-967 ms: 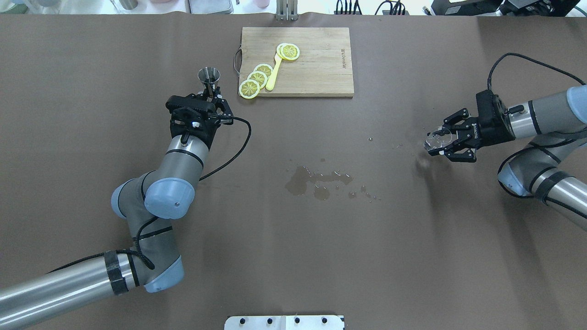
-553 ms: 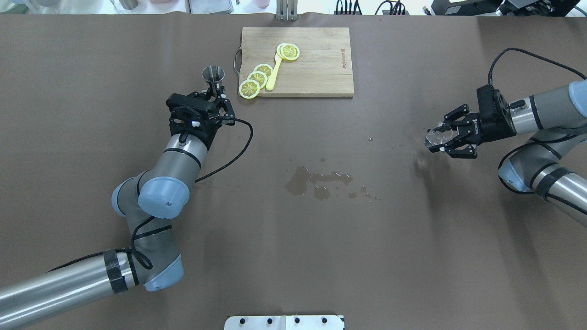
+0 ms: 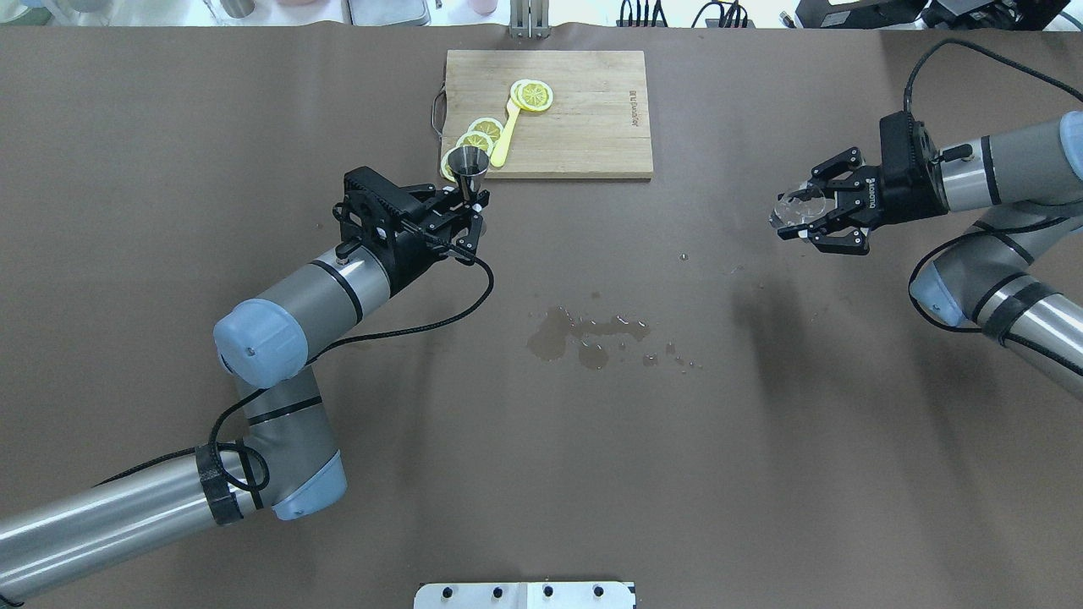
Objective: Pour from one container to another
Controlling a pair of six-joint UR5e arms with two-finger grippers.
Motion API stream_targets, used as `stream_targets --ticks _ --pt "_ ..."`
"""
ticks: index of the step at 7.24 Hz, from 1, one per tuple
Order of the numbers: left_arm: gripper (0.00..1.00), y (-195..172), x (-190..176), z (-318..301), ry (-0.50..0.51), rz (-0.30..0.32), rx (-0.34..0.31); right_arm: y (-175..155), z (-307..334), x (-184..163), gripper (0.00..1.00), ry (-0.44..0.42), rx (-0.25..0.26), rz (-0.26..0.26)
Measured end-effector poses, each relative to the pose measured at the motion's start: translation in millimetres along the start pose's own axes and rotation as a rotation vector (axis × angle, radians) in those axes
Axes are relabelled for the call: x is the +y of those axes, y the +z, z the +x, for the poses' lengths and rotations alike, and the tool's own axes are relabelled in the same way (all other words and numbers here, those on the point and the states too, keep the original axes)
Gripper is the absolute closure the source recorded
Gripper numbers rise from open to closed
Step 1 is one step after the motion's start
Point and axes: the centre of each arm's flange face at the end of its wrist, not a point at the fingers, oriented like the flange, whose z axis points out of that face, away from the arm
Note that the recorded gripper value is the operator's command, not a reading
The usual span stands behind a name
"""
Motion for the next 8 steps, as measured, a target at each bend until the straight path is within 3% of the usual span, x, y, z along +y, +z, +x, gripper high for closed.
stream_targets --ticks 3,5,8 --pt "1.00 -7 -14 4 0.068 0.000 0.142 0 -3 -60 1.00 -0.037 0.123 -0.078" --pt "1.00 -8 -11 5 0.073 -0.010 0.168 9 -30 -73 1.00 -0.124 0.182 -0.163" --pt "1.00 -10 -3 18 0.066 -0.015 0.193 28 -58 -99 1.00 -0.226 0.188 -0.295"
